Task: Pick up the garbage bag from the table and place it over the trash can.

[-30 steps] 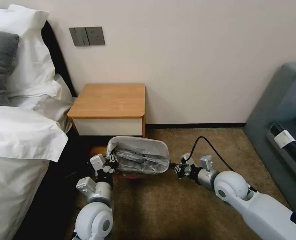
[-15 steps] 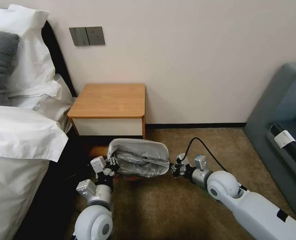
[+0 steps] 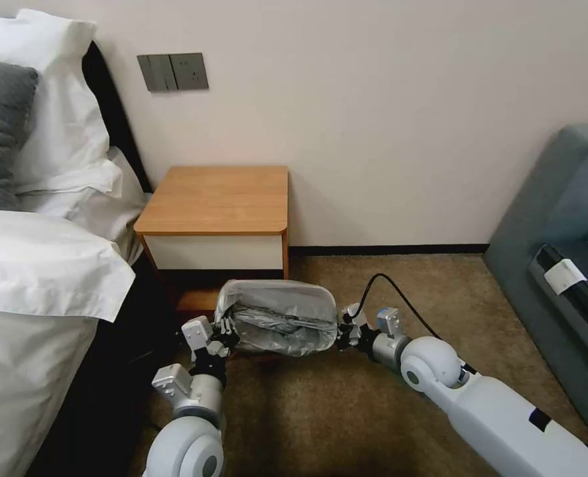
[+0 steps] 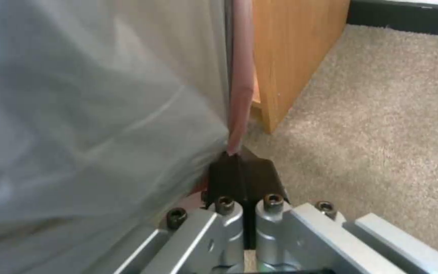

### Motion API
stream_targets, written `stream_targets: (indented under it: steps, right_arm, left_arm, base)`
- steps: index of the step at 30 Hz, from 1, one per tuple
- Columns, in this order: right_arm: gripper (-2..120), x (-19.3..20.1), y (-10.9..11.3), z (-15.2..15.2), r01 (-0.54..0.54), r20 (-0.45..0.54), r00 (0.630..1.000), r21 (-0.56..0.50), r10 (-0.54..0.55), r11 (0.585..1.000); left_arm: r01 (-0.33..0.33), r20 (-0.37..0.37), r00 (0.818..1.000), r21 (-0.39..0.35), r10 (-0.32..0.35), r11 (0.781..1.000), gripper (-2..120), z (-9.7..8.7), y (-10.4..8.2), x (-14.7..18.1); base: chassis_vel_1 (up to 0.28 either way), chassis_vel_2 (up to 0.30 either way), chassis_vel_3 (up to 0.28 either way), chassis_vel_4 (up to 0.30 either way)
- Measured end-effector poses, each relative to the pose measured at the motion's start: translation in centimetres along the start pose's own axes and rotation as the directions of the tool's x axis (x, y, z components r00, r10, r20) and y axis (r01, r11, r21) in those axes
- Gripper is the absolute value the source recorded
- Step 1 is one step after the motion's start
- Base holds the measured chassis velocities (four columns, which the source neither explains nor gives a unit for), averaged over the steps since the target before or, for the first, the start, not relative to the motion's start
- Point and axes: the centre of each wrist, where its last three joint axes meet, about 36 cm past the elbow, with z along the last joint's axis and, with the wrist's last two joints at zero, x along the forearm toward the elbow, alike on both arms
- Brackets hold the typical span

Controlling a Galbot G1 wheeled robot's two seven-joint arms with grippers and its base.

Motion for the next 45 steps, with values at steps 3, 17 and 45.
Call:
stream_targets:
  steps: [3,17,45]
  right_arm:
    - [0,-0.4,-0.1,-0.1,0.002,0.003,1.0,0.002,-0.002,1.0]
    - [0,2.2,-1.0,-0.9,0.003,0.054,0.999,0.006,-0.003,1.0]
    - [0,1.0,-2.1,0.4,0.002,0.078,0.997,-0.037,0.001,0.999]
  left_arm:
    - [-0.002,-0.002,1.0,0.002,0.002,1.0,7,0.0,-0.1,0.3]
    - [-0.007,0.005,1.0,0.025,0.007,1.0,7,-0.8,-0.2,0.6]
    - [-0.004,-0.034,0.999,0.085,0.007,0.996,7,-2.1,-0.2,2.0]
  base:
    - [0.0,0.0,0.0,0.0]
    - [0.0,0.0,0.0,0.0]
    - [0.0,0.0,0.0,0.0]
